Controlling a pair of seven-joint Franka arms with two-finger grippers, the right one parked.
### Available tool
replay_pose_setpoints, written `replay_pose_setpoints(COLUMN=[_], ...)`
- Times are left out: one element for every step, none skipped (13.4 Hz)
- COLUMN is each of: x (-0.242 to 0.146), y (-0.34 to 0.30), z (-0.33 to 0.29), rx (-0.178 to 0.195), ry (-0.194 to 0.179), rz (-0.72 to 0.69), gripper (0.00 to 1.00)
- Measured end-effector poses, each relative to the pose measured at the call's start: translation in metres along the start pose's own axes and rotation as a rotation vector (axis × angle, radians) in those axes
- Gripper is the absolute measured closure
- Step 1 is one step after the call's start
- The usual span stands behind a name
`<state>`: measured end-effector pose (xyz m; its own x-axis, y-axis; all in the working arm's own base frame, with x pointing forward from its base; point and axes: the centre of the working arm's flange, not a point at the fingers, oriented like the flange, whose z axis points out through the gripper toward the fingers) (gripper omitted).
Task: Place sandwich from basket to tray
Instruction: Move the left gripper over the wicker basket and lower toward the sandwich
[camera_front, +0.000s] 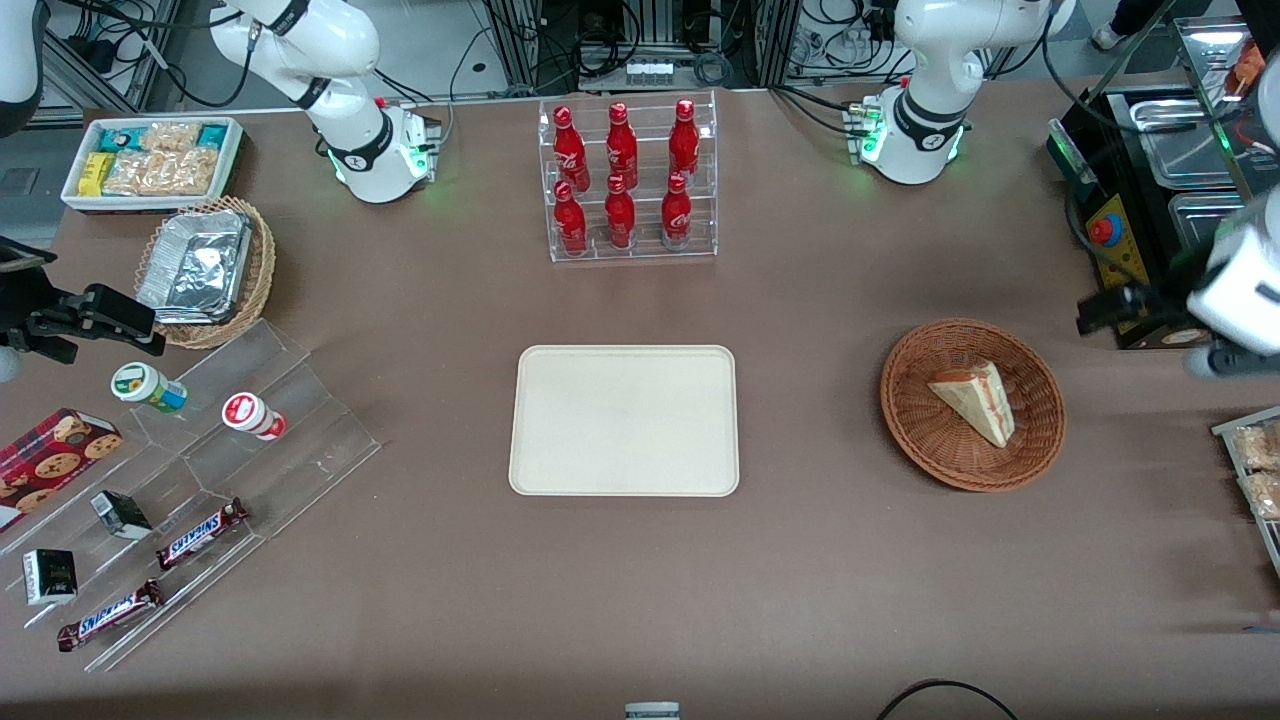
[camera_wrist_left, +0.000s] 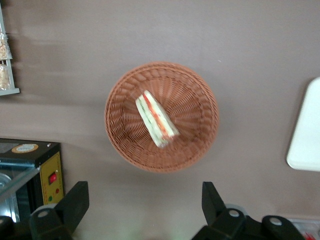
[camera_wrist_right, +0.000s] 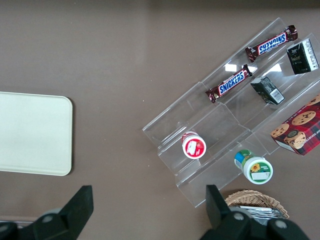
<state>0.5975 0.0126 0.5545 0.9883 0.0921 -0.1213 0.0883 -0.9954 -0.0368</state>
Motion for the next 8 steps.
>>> replay_pose_setpoints(x=[0.011, 0.020, 0.027, 0.034, 0.040, 0.045, 0.048, 0.050], y=[-0.007, -0.012, -0.016, -0.019, -0.021, -0.022, -0.022, -0.022], z=[0.015, 0.031, 0.047, 0.062, 0.076, 0.086, 0.094, 0.102], rx=[-0.001, -0.001, 0.001, 0.003, 0.004, 0.004, 0.005, 0.005], ry=[-0.013, -0.030, -0.054, -0.075, -0.089, -0.091, -0.086, -0.073], rz=[-0.011, -0.022, -0.042, -0.071, -0.096, -0.127, -0.173, -0.229], gripper=[0.00, 0.00, 0.00, 0.00, 0.00, 0.00, 0.00, 0.00])
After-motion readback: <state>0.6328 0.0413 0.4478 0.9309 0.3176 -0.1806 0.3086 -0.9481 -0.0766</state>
